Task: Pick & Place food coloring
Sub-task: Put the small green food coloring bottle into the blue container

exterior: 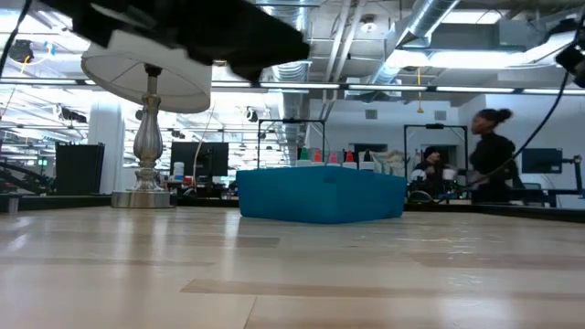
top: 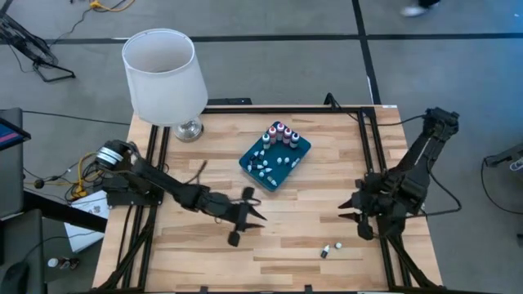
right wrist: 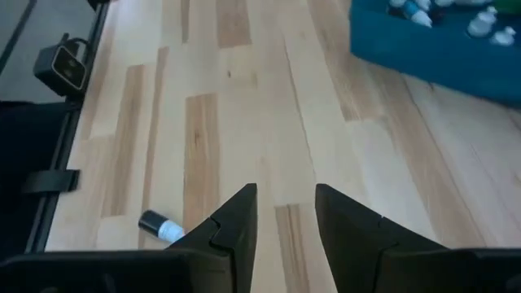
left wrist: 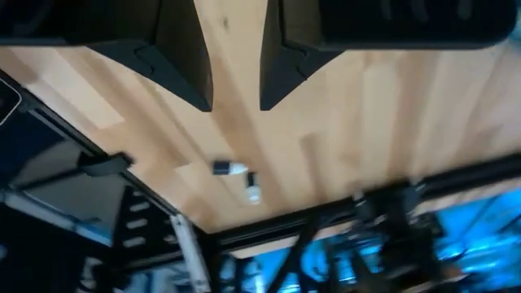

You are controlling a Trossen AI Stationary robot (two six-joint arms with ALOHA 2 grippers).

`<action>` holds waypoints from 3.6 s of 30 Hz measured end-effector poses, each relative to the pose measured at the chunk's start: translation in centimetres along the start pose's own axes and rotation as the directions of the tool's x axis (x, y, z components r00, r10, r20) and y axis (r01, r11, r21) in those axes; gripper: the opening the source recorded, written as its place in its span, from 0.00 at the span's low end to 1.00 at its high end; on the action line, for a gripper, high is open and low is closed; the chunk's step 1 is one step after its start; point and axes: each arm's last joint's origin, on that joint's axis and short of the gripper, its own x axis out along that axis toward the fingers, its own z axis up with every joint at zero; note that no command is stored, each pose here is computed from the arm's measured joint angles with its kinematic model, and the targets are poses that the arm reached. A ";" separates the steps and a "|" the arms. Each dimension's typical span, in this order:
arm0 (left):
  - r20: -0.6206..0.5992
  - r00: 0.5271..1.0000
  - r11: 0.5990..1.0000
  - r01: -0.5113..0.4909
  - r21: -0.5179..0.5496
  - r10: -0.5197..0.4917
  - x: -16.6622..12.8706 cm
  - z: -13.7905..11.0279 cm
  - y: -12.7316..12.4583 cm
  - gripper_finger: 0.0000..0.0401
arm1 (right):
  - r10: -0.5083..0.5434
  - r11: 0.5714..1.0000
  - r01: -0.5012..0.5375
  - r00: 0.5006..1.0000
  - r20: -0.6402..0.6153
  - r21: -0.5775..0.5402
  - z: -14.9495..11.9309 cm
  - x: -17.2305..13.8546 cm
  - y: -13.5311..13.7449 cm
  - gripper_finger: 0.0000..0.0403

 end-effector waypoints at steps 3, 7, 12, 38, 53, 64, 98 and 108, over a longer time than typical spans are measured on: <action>-0.009 0.998 0.996 0.061 0.063 -0.061 2.5 0.8 -0.2 0.24 | 0.015 0.999 -0.015 1.000 0.006 0.047 -0.6 -0.5 0.4 0.28; -0.054 0.992 0.989 0.116 0.095 -0.111 5.4 1.3 0.3 0.24 | 0.036 0.996 -0.036 0.999 -0.001 0.077 -1.5 -0.4 1.5 0.27; -0.083 0.979 0.975 0.196 0.099 -0.189 8.1 1.2 1.3 0.24 | 0.032 0.995 -0.027 0.998 -0.046 0.097 -3.3 0.4 3.3 0.27; -0.205 0.955 0.975 0.220 0.016 -0.212 8.7 -0.2 3.6 0.24 | 0.016 0.994 -0.007 0.996 -0.087 0.109 -8.7 5.0 8.1 0.27; -0.235 0.951 0.978 0.208 -0.005 -0.203 8.6 -0.5 3.5 0.24 | -0.004 0.998 0.009 0.997 -0.078 0.065 -8.3 6.8 8.4 0.26; -0.281 0.937 0.977 0.211 -0.023 -0.209 8.5 -0.9 3.5 0.24 | 0.002 0.998 0.007 0.991 -0.131 0.065 -7.9 7.3 8.2 0.14; -0.247 0.963 0.991 -0.126 -0.045 0.111 -3.3 -3.2 3.6 0.24 | -0.134 0.969 0.145 0.989 0.067 -0.202 2.9 7.3 1.0 0.13; -0.182 0.946 0.959 -0.280 -0.033 0.269 -6.6 -5.7 3.8 0.24 | -0.159 0.958 0.174 0.984 0.082 -0.229 6.4 8.2 -3.4 0.13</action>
